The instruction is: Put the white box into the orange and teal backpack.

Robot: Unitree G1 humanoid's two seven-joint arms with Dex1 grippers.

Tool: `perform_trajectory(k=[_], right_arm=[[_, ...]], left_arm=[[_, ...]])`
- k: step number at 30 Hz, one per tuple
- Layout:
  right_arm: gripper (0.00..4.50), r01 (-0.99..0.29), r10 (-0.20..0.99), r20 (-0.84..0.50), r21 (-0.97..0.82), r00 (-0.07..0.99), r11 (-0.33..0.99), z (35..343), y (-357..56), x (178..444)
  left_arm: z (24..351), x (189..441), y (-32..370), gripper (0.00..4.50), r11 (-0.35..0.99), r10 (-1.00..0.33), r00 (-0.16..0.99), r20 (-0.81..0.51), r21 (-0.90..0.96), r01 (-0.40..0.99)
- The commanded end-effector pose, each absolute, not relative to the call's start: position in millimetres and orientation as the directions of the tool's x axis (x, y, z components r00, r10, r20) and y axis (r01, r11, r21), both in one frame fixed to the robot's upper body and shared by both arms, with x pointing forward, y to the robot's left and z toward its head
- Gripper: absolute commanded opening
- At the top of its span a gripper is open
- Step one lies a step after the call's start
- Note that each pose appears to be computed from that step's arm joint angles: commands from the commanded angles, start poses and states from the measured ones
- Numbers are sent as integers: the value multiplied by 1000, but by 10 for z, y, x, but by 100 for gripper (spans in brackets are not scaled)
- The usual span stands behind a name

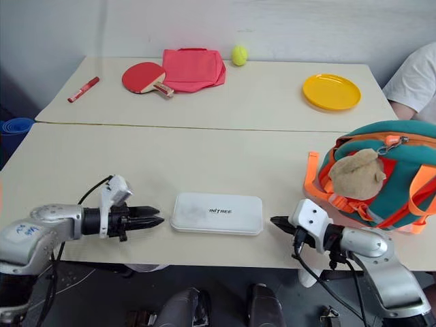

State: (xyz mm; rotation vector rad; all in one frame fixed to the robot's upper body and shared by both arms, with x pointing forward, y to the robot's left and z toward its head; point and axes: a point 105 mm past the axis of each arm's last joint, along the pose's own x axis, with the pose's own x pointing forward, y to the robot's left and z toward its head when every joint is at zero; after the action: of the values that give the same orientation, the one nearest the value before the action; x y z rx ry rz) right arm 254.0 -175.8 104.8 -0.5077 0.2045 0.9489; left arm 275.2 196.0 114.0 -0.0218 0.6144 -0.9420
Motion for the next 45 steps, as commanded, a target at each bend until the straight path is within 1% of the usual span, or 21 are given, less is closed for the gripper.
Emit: perform_trajectory(k=[1, 3, 5, 7, 9, 11, 13, 20, 22, 27, 32, 38, 41, 43, 44, 45], right_arm=[[0, -804, 723, -364, -366, 586, 468, 1127, -1807, 2564], [0, -810, 729, -366, -361, 579, 462, 1117, -1800, 2570], [0, -823, 737, -380, -357, 559, 441, 1094, -1785, 2571], [0, -831, 739, -391, -356, 548, 428, 1078, -1778, 2573], [0, -838, 735, -411, -354, 539, 416, 1032, -1769, 2603], [0, -847, 734, -431, -348, 525, 402, 986, -1749, 2625], [0, -856, 740, -440, -350, 508, 379, 959, -1708, 2643], [0, -867, 767, -425, -359, 481, 345, 968, -1520, 2757], [0, -870, 772, -422, -360, 475, 338, 973, -1487, 2770], [0, -875, 789, -408, -359, 460, 325, 985, -1410, 2776], [0, -879, 804, -391, -359, 447, 314, 995, -1340, 2756], [0, -878, 812, -378, -364, 444, 311, 1010, -1292, 2759], [0, -879, 813, -377, -363, 443, 311, 1006, -1286, 2753], [0, -879, 813, -378, -362, 443, 311, 998, -1296, 2742], [0, -879, 812, -379, -361, 444, 312, 992, -1308, 2735], [0, -879, 811, -381, -361, 445, 313, 987, -1324, 2727]], left_arm=[[1274, 2770, 1957, 321, 561, -821, 378, -428, -478, 676], [1296, 2822, 1939, 382, 560, -826, 360, -434, -555, 615], [1292, 2823, 1885, 446, 530, -848, 297, -439, -684, 501], [1373, 2751, 1793, 446, 448, -894, 217, -392, -752, 483], [1278, 2840, 1780, 446, 498, -867, 241, -436, -756, 425], [1120, 2824, 1763, 446, 536, -844, 193, -500, -766, 356], [1063, 2783, 1716, 446, 527, -848, 150, -508, -779, 339], [948, 2847, 1505, 446, 511, -858, 145, -492, -798, 319], [944, 2844, 1424, 446, 480, -876, 132, -463, -819, 314], [952, 2860, 1258, 446, 422, -907, 120, -405, -856, 299], [993, 2901, 1165, 446, 382, -924, 132, -359, -881, 278], [1067, 2847, 1095, 446, 337, -941, 101, -322, -898, 282], [1084, 2845, 1084, 390, 333, -943, 103, -317, -901, 280], [1103, 2838, 1083, 333, 326, -945, 101, -310, -903, 281], [1113, 2831, 1084, 296, 322, -947, 99, -307, -903, 283], [1123, 2823, 1085, 273, 318, -948, 96, -303, -904, 285]])
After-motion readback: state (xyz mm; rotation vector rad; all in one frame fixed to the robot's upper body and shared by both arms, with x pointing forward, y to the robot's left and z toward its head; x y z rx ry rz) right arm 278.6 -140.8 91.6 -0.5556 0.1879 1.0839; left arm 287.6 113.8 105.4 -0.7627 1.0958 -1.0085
